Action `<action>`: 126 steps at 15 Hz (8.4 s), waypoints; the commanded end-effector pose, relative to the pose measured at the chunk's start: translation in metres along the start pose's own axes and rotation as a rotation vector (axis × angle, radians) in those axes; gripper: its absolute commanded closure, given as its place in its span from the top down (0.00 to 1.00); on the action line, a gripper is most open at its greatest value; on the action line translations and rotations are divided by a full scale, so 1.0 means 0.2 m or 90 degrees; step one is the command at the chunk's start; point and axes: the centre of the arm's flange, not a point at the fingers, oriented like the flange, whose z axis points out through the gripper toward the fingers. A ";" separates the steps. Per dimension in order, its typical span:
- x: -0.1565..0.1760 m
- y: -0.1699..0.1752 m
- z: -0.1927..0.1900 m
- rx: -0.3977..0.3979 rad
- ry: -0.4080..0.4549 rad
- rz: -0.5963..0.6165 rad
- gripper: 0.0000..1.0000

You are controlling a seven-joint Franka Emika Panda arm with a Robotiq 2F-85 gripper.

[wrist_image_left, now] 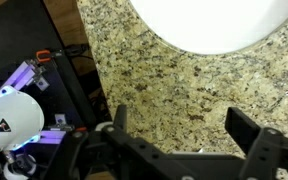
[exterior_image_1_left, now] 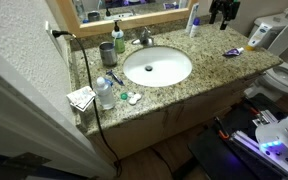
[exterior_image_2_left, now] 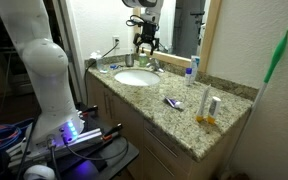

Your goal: Move the silver cup to the left side of the counter, move the small blue object and then the toothpaste to the left side of the counter as well

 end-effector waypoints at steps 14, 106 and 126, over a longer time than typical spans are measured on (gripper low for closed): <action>-0.04 -0.05 -0.01 0.023 -0.048 0.056 1.00; 1.48 -0.15 0.74 0.088 -0.017 0.058 0.11; 0.34 0.24 0.14 0.121 -0.012 -0.246 0.36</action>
